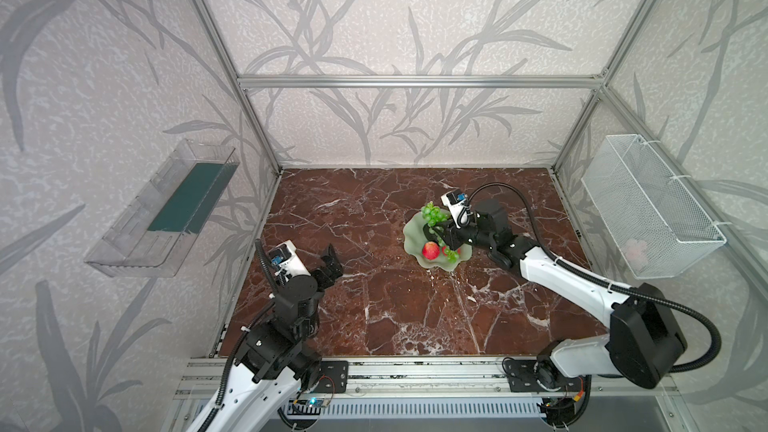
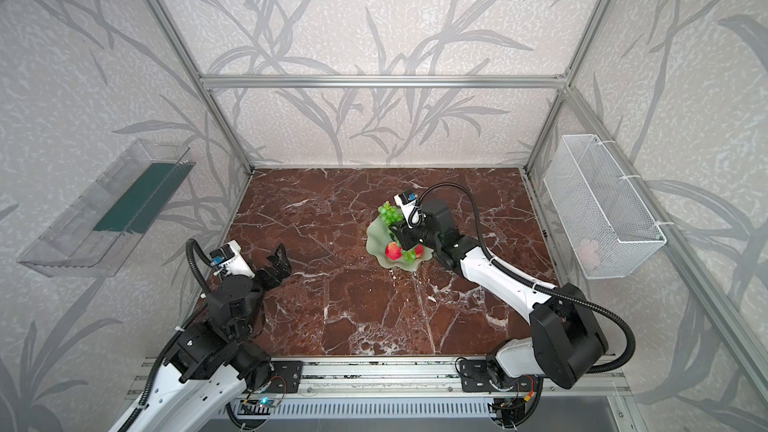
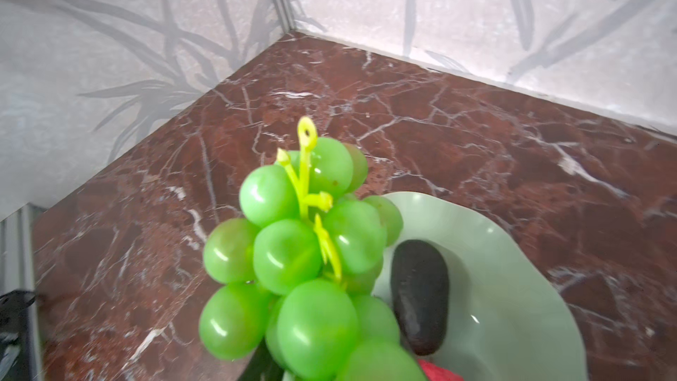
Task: Place and organize the fake fruits in the fruit bowl
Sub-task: 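Lift the grapes with the right gripper and lower them into the bowl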
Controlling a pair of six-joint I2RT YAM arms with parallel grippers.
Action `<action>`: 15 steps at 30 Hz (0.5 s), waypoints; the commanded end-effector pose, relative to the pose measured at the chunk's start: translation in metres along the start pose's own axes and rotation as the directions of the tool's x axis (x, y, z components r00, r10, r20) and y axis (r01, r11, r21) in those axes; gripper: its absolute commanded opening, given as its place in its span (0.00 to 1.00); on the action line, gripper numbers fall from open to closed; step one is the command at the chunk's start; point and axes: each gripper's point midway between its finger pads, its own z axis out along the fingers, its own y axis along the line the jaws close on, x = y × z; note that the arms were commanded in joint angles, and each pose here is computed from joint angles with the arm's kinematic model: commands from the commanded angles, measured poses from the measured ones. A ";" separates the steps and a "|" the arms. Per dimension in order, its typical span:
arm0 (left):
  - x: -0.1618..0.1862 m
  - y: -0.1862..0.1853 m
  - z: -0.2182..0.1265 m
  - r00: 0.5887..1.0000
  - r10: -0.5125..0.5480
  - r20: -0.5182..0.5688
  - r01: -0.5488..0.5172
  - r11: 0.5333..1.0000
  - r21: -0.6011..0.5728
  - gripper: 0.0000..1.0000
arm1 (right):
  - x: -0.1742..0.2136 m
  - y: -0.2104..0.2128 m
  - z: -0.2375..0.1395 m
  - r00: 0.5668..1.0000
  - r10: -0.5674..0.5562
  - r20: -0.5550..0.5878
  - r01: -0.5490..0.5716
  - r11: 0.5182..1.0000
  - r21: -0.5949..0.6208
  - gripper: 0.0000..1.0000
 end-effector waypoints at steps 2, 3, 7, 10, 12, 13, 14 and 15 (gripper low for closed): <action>-0.008 0.004 -0.002 1.000 -0.006 0.028 0.007 1.000 -0.017 1.00 | 0.011 -0.031 0.017 0.997 0.045 -0.062 -0.040 0.996 0.082 0.33; -0.007 0.004 -0.002 1.000 -0.005 0.028 0.005 1.000 -0.020 1.00 | 0.014 -0.038 0.021 0.996 0.045 -0.075 -0.037 0.994 0.100 0.33; -0.007 0.005 -0.001 1.000 -0.004 0.031 0.004 1.000 -0.024 1.00 | 0.026 -0.060 0.036 0.992 0.064 -0.108 -0.048 0.989 0.141 0.33; -0.008 0.004 -0.001 0.999 -0.001 0.034 0.002 1.000 -0.023 1.00 | 0.032 -0.074 0.043 0.990 0.063 -0.128 -0.040 0.984 0.174 0.33; -0.008 0.004 0.000 0.999 0.004 0.032 -0.003 1.000 -0.025 1.00 | 0.037 -0.079 0.046 0.987 0.060 -0.149 -0.032 0.982 0.184 0.33; -0.008 0.003 0.000 0.999 0.004 0.032 -0.004 1.000 -0.024 1.00 | 0.038 -0.080 0.048 0.986 0.060 -0.156 -0.031 0.983 0.182 0.34; -0.008 0.003 0.000 1.000 0.008 0.030 -0.007 1.000 -0.024 1.00 | 0.038 -0.080 0.048 0.986 0.060 -0.155 -0.031 0.983 0.180 0.35; -0.007 0.003 0.000 1.000 0.008 0.030 -0.007 1.000 -0.025 1.00 | 0.037 -0.079 0.049 0.986 0.061 -0.153 -0.033 0.984 0.176 0.36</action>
